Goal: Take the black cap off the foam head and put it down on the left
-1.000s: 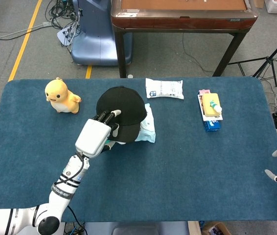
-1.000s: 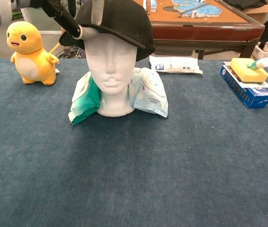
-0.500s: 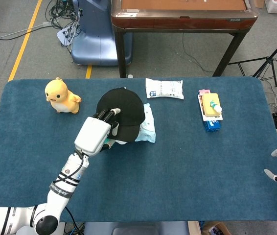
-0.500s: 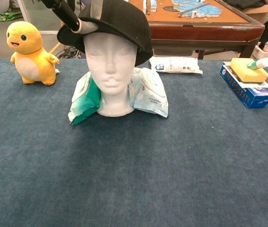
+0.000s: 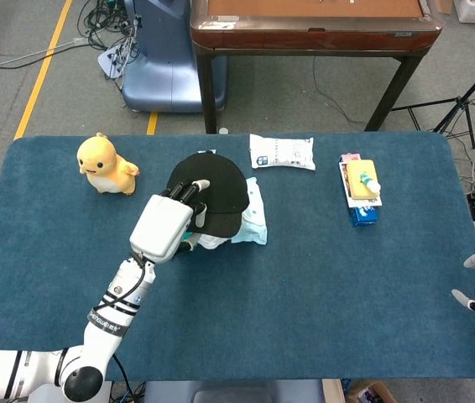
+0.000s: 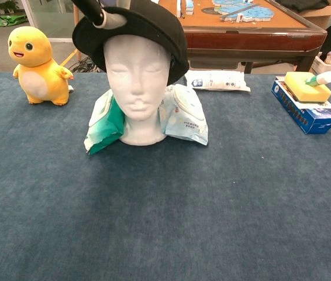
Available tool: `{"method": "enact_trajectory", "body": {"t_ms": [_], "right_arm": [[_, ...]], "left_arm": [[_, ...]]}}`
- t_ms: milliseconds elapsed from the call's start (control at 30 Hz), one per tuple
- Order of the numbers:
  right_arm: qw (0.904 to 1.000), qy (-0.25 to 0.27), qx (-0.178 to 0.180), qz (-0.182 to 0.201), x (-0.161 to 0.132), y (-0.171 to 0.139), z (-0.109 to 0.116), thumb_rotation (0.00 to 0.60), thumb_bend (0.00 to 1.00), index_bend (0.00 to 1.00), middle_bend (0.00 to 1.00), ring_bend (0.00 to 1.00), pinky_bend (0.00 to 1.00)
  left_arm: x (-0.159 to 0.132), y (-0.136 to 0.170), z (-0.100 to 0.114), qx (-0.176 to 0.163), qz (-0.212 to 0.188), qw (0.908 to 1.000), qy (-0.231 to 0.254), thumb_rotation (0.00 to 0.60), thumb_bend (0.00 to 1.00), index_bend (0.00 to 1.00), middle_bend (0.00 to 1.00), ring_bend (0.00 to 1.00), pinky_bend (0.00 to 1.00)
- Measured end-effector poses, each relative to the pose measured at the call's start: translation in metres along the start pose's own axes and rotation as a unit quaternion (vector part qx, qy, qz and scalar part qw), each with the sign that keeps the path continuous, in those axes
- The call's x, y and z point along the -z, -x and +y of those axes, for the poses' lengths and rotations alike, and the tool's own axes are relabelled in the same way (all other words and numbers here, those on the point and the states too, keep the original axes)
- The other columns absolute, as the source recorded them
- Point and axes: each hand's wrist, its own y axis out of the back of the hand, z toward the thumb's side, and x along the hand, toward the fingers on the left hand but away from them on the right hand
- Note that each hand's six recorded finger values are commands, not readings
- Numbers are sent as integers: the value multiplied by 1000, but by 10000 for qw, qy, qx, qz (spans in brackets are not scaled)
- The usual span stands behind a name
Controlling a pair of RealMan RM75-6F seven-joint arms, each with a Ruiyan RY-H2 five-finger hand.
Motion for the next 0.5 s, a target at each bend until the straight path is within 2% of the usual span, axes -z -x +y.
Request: {"method": "enact_trajectory", "body": {"t_ms": [500], "right_arm": [[10000,-2,-48,-36,1,3,-1,600,80,449,448,361,548]], "left_arm": [[-5,-16,8,-62,63,9999,55,600,338,618,188,174,400]]}}
